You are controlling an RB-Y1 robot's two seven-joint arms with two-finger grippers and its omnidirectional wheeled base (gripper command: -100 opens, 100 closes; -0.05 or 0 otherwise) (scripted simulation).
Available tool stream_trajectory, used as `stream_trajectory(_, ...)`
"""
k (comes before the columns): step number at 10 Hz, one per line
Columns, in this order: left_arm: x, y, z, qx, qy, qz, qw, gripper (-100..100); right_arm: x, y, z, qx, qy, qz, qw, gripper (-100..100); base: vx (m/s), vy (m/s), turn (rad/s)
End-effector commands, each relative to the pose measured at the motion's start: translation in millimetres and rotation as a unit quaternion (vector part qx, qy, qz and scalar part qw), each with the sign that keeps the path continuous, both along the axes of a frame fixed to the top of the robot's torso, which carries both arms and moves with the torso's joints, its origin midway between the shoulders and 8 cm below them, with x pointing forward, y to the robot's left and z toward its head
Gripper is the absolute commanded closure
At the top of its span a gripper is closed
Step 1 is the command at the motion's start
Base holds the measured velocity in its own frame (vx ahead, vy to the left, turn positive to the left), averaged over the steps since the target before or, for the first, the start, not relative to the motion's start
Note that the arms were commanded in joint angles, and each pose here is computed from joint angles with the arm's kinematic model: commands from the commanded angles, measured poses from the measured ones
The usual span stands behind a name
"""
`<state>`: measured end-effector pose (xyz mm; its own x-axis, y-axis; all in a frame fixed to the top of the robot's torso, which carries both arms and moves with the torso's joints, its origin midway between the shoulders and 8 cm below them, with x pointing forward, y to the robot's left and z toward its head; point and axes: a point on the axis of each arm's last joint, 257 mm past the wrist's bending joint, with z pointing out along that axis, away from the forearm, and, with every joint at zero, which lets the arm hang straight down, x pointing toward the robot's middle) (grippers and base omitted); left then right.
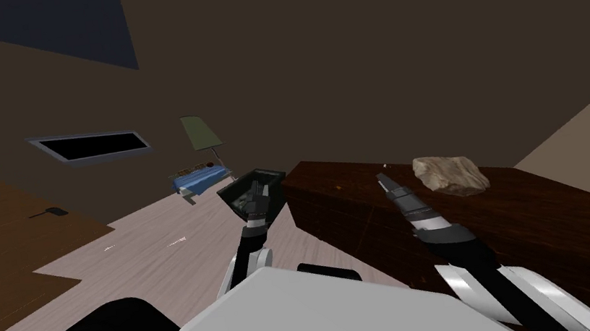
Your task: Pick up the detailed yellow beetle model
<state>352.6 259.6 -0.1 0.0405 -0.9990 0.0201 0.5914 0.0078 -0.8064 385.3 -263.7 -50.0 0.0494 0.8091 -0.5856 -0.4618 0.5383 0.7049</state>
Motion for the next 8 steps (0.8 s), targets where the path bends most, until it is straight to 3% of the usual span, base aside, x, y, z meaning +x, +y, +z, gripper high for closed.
stream_trajectory(1, 0.0, 0.0, 0.0, 0.000, 0.000, 0.000, 1.0000, 0, 0.9, -2.3, -4.6, -0.021, 0.006, 0.003, 0.9998, -100, -0.058, 0.011, 0.062)
stream_trajectory(5, 0.0, 0.0, 0.0, 0.000, 0.000, 0.000, 1.0000, 0, 4.6, -14.1, -20.3, -0.097, 0.026, 0.006, 0.9950, -100, -0.066, 0.010, 0.102)
stream_trajectory(8, 0.0, 0.0, -0.1, 0.000, 0.000, 0.000, 1.0000, 0, 7.8, -30.8, -36.4, -0.167, 0.047, 0.005, 0.9848, -100, -0.050, 0.024, 0.118)
